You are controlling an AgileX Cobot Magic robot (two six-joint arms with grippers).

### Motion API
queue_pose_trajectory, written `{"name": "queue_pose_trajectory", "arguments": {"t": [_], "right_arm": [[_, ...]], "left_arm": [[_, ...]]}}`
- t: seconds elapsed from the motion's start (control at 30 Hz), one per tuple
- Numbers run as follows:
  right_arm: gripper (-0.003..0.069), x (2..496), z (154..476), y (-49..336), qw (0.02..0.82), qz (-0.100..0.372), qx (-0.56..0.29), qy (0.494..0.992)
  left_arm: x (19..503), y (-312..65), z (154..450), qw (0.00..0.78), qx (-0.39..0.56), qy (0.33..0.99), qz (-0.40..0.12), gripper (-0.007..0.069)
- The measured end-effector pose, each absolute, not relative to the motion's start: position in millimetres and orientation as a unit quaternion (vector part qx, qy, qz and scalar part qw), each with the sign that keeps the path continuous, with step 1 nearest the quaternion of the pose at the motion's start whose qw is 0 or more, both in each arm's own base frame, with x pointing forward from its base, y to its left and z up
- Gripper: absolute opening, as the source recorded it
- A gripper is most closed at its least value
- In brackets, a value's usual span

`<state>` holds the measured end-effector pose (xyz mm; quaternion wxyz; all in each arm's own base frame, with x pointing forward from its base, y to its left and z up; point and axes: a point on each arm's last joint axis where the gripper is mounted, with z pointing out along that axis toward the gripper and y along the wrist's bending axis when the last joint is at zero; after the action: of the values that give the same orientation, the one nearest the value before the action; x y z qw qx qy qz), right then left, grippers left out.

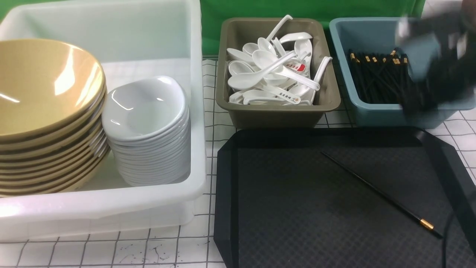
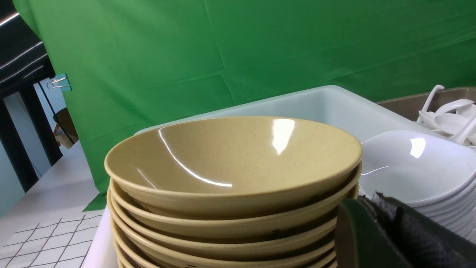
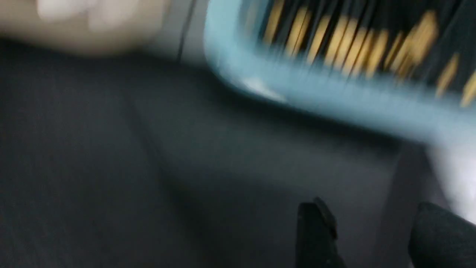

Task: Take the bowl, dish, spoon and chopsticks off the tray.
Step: Use the right arm to grab a chopstick

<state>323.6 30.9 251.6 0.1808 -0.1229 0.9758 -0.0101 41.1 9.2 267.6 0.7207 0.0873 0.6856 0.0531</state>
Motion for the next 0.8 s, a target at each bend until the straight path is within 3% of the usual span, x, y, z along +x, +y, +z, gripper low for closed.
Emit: {"name": "queue_pose_trajectory", "arguments": {"t": [0.17, 0.27, 0.53, 0.7, 0.8], "right_arm": [[0.0380, 279, 194, 29, 0.110, 0.002, -0.137, 0.985], [0.0346, 272, 180, 33, 0.105, 0.023, -0.142, 0.984], [0.0239, 274, 158, 49, 0.084, 0.028, -0.185, 0.979], [0.0092, 275, 158, 71, 0.083, 0.024, -0.236, 0.968], [0.0083, 271, 163, 84, 0.086, 0.029, -0.259, 0.962]], "left_arm": [[41, 9, 268, 0.721, 0.088, 0.685, 0.053, -0.0013], [41, 9, 268, 0.722, 0.088, 0.685, 0.053, -0.0013], [41, 9, 268, 0.722, 0.088, 0.685, 0.053, -0.0013], [41, 9, 268, 0.722, 0.089, 0.684, 0.054, -0.0013], [41, 9, 268, 0.722, 0.089, 0.684, 0.054, -0.0013]]}}
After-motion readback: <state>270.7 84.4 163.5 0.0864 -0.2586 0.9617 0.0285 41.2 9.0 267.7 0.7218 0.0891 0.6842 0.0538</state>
